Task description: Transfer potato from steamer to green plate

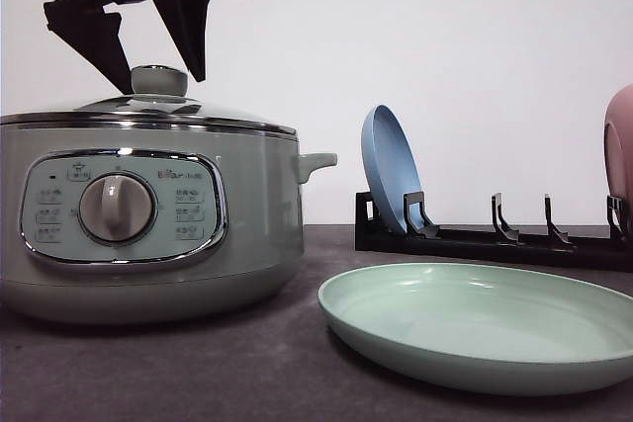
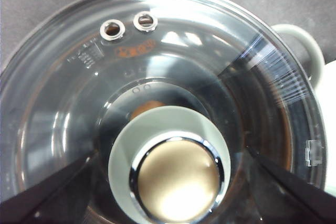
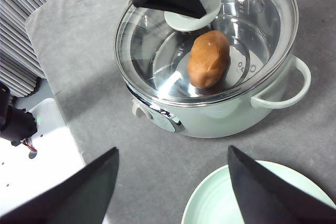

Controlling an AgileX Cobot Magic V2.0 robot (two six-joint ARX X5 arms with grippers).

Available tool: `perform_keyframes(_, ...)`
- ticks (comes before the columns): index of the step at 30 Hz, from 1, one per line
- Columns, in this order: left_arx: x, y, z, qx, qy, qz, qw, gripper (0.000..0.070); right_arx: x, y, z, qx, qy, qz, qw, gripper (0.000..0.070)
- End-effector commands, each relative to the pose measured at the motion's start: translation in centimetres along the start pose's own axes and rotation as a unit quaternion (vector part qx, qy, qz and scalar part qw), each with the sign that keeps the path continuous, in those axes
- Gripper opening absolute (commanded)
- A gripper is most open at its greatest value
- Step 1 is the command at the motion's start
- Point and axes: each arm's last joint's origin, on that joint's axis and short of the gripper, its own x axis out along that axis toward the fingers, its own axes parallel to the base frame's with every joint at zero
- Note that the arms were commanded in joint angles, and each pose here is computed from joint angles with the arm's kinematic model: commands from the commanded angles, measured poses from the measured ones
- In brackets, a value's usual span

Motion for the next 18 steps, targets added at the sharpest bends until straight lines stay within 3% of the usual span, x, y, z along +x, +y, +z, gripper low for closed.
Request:
perform_keyframes(1,0.29,-0.2,0.62,0.007,-0.004,0.001,1.0,0.055,0.09,0.12,0.46,-0.01,-0.003,0.002,1.0,0.0411)
perform_keyframes(4,0.38,-0.21,0.63,0.005,-0.003,0.001,1.0,0.0524,0.08,0.12,0.46,-0.01,-0.003,0.002,1.0,0.0411)
perform_keyframes(13,0.38,-0.25,0.37,0.004,0.011,0.001,1.0,0.0308,0.08,0.11,0.46,-0.01,-0.004,0.002,1.0,0.0411)
perform_keyframes(18,0.38,-0.25,0.3,0.003,0.014,0.001,1.0,0.0298,0.08,0.1,0.46,-0.01,-0.004,0.0,1.0,0.0411)
